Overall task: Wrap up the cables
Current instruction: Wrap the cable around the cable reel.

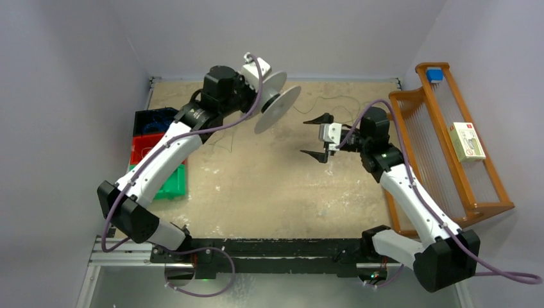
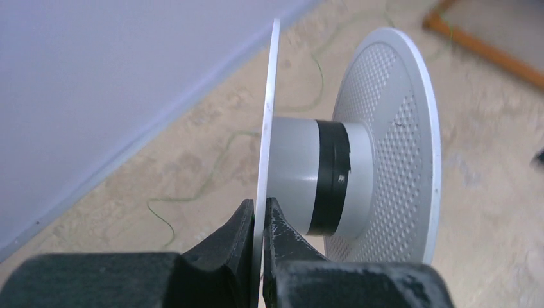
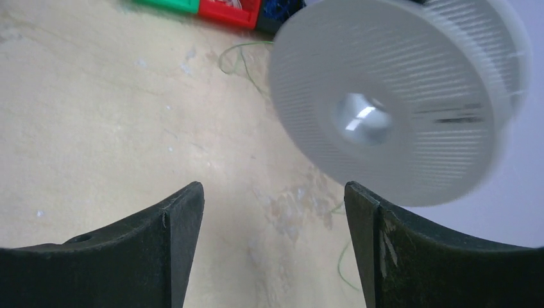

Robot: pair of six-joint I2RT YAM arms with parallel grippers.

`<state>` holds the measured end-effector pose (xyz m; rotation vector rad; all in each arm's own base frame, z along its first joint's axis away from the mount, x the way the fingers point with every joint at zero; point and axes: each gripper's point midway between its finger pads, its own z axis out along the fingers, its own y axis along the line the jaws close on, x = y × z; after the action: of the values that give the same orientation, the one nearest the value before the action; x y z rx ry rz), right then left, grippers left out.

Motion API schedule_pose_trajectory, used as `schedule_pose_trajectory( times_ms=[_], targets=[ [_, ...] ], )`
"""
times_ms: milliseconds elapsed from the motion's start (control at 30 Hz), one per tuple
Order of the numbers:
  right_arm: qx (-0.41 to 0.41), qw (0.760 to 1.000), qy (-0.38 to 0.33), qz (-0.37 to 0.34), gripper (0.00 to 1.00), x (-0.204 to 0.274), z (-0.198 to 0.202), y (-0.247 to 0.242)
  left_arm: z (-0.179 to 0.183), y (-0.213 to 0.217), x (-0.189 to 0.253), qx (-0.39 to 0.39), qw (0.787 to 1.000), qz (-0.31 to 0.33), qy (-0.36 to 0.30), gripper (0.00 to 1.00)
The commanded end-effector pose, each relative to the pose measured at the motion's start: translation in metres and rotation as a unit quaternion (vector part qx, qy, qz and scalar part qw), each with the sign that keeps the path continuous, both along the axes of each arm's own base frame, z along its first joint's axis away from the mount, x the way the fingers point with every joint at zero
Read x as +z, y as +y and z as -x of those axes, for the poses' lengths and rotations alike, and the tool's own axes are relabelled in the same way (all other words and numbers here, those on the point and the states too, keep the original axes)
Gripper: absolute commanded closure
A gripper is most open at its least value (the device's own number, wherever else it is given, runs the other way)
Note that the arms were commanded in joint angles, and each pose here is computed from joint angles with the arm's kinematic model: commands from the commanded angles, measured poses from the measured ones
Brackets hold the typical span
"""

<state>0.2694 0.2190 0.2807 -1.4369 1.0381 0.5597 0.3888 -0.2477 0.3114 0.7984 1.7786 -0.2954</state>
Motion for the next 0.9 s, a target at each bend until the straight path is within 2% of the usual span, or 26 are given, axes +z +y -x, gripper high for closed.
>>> schedule_pose_trajectory(
  times_ms=[0, 167, 267, 433, 600, 867],
  targets=[
    [0.035, 0.999, 0.014, -0.038, 0.18, 0.012, 0.01, 0.032, -0.012, 0.021, 0.138, 0.095, 0.977, 0.144, -0.122, 1.0],
    [-0.001, 0.998, 0.023, -0.059, 0.17, 0.01, -0.011, 0.076, -0.022, 0.045, 0.169, 0.2, 0.947, 0.23, -0.103, 1.0],
    [-0.018, 0.996, 0.044, -0.07, 0.15, 0.007, -0.028, 0.095, -0.021, 0.051, 0.179, 0.229, 0.933, 0.264, -0.09, 1.0],
    [-0.037, 0.995, 0.052, -0.071, 0.15, -0.008, -0.049, 0.128, -0.022, 0.056, 0.187, 0.227, 0.924, 0.3, -0.068, 1.0],
    [-0.026, 0.993, 0.076, -0.088, 0.15, -0.023, -0.049, 0.155, -0.029, 0.066, 0.185, 0.221, 0.913, 0.342, -0.029, 1.0],
    [-0.048, 0.983, 0.132, -0.119, 0.15, -0.032, -0.059, 0.187, -0.036, 0.069, 0.161, 0.231, 0.905, 0.358, 0.012, 1.0]
  ],
)
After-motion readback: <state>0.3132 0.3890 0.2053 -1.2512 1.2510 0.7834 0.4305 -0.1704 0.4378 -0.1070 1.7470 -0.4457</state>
